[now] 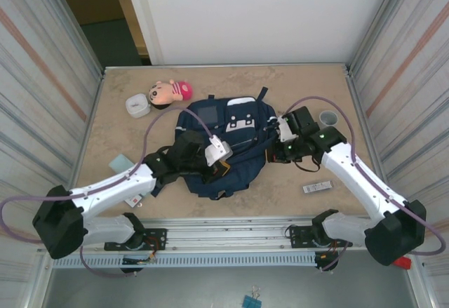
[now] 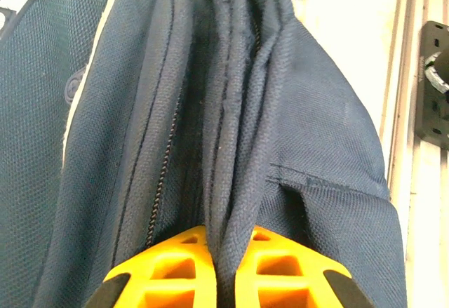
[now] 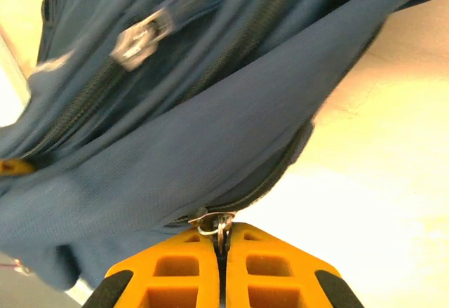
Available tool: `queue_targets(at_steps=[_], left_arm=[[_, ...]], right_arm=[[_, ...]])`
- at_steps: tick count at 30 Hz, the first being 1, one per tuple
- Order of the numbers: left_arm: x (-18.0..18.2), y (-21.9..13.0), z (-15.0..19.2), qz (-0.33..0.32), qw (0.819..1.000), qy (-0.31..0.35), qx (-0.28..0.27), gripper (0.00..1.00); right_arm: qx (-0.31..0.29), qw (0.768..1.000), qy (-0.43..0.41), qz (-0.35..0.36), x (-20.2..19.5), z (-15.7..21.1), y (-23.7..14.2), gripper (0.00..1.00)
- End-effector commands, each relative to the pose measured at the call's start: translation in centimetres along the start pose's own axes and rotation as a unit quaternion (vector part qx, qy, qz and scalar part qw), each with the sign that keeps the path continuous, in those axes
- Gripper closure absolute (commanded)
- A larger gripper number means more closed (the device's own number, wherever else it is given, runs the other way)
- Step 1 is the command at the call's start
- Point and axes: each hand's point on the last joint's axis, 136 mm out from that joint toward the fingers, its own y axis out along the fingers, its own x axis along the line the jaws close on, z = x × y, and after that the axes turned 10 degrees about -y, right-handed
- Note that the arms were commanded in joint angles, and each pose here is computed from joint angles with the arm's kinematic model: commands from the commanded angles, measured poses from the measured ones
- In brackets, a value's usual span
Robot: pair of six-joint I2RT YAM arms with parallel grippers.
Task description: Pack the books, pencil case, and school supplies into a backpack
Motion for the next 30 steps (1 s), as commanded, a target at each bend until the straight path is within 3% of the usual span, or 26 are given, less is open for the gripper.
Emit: queue_targets(at_steps=[1, 10, 16, 19, 20, 25, 27, 30], left_arm=[[-3.0, -2.8, -0.3, 0.062, 0.996, 0.063, -0.028, 1.00], [-4.9, -6.7, -1.9, 0.074, 0.984, 0.142, -0.081, 1.00], [-5.2, -6.9, -2.3, 0.077, 0.979, 0.170, -0.083, 1.00], [-3.6, -6.1, -2.5, 0.040, 0.983, 0.163, -0.071, 1.00], [-2.7, -5.7, -2.5, 0.018, 0.986, 0.152, -0.065, 0.94], [0.4, -4.6, -4.1, -0.056, 0.992, 0.095, -0.054, 0.38], [1.2, -4.4, -5.5, -0.083, 0.993, 0.065, -0.053, 0.29], [0.5, -3.6, -7.1, -0.100, 0.990, 0.085, -0.044, 0.23]], right_arm=[[-0.040, 0.999, 0.029, 0.019, -3.5, -2.3, 0.4, 1.00], [-0.110, 0.984, 0.143, 0.011, -10.5, -8.5, 3.8, 1.00], [-0.123, 0.981, 0.153, 0.005, -12.2, -11.4, 5.4, 1.00], [-0.129, 0.983, 0.132, -0.020, -11.0, -12.0, 4.8, 1.00], [-0.132, 0.984, 0.115, -0.038, -10.0, -12.0, 4.4, 1.00], [-0.109, 0.990, 0.025, -0.083, -4.2, -10.1, 2.1, 1.00], [-0.101, 0.991, 0.003, -0.087, -2.5, -8.9, 1.3, 1.00], [-0.091, 0.991, -0.018, -0.095, -0.4, -7.5, 0.0, 1.00]])
